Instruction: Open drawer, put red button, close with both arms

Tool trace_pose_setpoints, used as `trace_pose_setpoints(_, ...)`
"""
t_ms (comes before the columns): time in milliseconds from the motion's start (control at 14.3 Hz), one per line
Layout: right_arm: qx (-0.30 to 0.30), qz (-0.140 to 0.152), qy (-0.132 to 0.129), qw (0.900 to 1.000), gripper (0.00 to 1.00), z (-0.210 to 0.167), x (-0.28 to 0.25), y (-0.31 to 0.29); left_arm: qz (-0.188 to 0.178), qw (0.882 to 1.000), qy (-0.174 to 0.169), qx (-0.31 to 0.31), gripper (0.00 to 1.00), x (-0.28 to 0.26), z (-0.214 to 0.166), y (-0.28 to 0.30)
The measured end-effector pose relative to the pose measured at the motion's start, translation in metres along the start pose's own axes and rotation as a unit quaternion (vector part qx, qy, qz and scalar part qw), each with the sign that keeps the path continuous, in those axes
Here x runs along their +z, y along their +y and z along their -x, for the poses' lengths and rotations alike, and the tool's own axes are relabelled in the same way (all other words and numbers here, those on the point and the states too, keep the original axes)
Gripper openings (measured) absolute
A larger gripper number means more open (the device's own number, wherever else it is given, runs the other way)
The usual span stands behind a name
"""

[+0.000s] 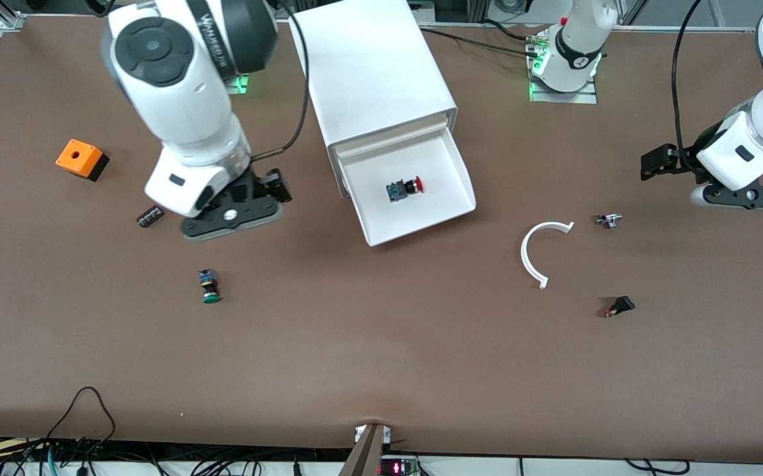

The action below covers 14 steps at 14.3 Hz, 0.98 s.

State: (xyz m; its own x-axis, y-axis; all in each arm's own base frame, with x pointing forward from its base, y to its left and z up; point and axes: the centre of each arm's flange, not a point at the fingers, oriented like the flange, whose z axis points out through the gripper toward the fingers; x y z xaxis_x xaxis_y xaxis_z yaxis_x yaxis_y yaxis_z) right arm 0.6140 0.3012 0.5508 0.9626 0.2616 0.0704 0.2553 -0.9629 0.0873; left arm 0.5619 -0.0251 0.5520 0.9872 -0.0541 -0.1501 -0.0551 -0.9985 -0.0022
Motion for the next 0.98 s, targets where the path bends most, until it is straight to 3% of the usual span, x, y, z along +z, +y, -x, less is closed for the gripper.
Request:
trace_pose_setpoints(350, 0.095, -0.034, 0.000, 0.995, 1.00, 0.004, -0.026, 0.143, 0.000, 1.000, -0.015, -0.001, 1.00, 0.001, 0.004, -0.001)
trace_pose_setpoints(979, 0.010, -0.043, -0.012, 0.999, 1.00, 0.078, -0.042, 0.281, 0.000, 1.000, -0.017, -0.001, 1.00, 0.001, 0.004, -0.001)
